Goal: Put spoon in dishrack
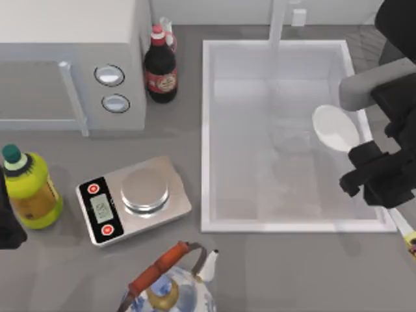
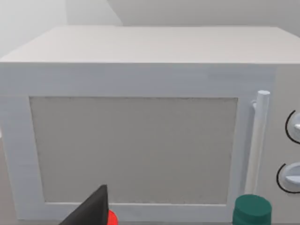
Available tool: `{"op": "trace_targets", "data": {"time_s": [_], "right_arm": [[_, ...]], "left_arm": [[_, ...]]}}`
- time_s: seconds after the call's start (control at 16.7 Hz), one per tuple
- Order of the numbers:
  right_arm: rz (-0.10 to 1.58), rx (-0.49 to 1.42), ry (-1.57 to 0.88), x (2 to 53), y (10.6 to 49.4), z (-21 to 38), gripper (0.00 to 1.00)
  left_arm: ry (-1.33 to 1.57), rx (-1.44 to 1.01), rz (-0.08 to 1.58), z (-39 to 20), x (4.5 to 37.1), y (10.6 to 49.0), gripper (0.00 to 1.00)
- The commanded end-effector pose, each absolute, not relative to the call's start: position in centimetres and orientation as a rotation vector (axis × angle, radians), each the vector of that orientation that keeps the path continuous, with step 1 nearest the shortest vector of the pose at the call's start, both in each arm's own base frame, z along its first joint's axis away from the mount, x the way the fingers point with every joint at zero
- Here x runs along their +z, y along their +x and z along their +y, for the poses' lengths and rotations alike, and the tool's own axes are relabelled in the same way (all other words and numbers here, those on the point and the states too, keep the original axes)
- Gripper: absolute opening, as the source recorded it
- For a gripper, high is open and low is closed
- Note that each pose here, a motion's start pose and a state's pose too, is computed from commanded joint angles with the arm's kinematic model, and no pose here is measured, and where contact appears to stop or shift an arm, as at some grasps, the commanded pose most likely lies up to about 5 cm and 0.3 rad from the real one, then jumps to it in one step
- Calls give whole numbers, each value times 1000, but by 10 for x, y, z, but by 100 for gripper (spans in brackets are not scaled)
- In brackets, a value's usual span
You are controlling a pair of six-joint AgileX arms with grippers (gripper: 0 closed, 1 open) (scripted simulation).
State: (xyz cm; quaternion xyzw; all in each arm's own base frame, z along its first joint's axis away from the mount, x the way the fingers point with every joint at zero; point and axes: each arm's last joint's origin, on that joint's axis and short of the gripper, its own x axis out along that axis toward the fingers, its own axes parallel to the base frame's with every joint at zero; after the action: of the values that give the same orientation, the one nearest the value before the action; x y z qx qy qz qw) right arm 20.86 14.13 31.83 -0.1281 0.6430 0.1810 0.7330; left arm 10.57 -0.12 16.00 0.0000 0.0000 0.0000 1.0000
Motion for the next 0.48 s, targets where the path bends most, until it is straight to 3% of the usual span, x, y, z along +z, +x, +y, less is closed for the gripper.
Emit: {"op": "trace_targets", "data": {"time_s": [0.24, 0.48], "right_arm": [[1200, 374, -39, 332, 236, 99, 0], [836, 286, 168, 353, 256, 26, 0]], "left_arm": [[0, 0, 0, -1, 160, 106, 100], [0, 0, 0, -1, 160, 106, 100]]}}
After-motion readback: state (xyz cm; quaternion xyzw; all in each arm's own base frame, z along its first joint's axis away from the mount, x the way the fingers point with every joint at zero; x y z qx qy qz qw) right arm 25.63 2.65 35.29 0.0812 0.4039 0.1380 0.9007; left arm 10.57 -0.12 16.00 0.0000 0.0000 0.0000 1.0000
